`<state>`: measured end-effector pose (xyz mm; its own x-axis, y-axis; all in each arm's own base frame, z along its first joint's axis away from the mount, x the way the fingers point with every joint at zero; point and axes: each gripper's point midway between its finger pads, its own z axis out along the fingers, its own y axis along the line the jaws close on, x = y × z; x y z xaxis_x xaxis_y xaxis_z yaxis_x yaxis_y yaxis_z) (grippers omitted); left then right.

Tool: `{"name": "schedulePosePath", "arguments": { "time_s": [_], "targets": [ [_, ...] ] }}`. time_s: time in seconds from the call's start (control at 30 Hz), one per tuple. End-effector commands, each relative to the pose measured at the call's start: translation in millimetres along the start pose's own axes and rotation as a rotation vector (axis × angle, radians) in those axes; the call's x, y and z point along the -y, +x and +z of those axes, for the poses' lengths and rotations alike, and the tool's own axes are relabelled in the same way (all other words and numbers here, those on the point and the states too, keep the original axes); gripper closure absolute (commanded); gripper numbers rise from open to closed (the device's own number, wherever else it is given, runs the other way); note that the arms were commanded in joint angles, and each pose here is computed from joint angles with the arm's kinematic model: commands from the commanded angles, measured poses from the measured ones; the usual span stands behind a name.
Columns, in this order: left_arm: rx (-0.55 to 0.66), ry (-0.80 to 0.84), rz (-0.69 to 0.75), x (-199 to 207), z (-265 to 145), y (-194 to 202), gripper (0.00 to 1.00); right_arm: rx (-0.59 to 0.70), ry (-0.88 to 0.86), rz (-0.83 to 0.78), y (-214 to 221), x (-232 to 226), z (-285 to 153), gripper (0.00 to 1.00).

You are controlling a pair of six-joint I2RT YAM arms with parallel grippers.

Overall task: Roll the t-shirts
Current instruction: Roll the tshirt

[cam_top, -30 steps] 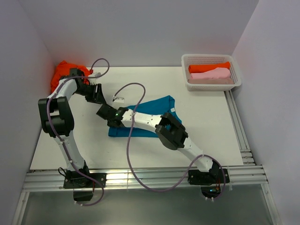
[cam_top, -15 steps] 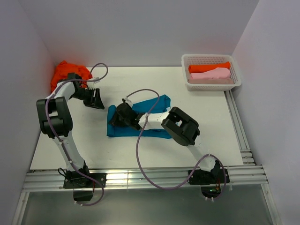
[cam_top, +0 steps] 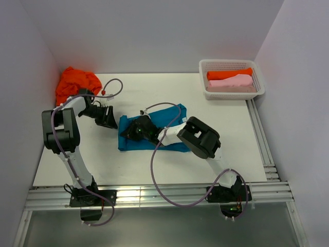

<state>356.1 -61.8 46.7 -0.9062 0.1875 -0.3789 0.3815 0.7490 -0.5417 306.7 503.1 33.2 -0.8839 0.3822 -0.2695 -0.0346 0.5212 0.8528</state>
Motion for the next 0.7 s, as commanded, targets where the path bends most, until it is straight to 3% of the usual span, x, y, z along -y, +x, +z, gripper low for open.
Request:
{"name": "schedulePosePath", "arguments": {
  "time_s": [0.0,0.27,0.67],
  "targets": [
    [0.066,0.016,0.063,17,0,-16,0.48,0.016,0.01,0.031,-7,-9,-15,0.73],
    [0.07,-0.011,0.073,21,7,-22,0.48,0.023,0.102,0.043,-9,1,-17,0.59],
    [0.058,-0.106,0.063,13,17,-27,0.5,0.132,0.35,-0.062,-28,10,-42,0.52]
  ]
}}
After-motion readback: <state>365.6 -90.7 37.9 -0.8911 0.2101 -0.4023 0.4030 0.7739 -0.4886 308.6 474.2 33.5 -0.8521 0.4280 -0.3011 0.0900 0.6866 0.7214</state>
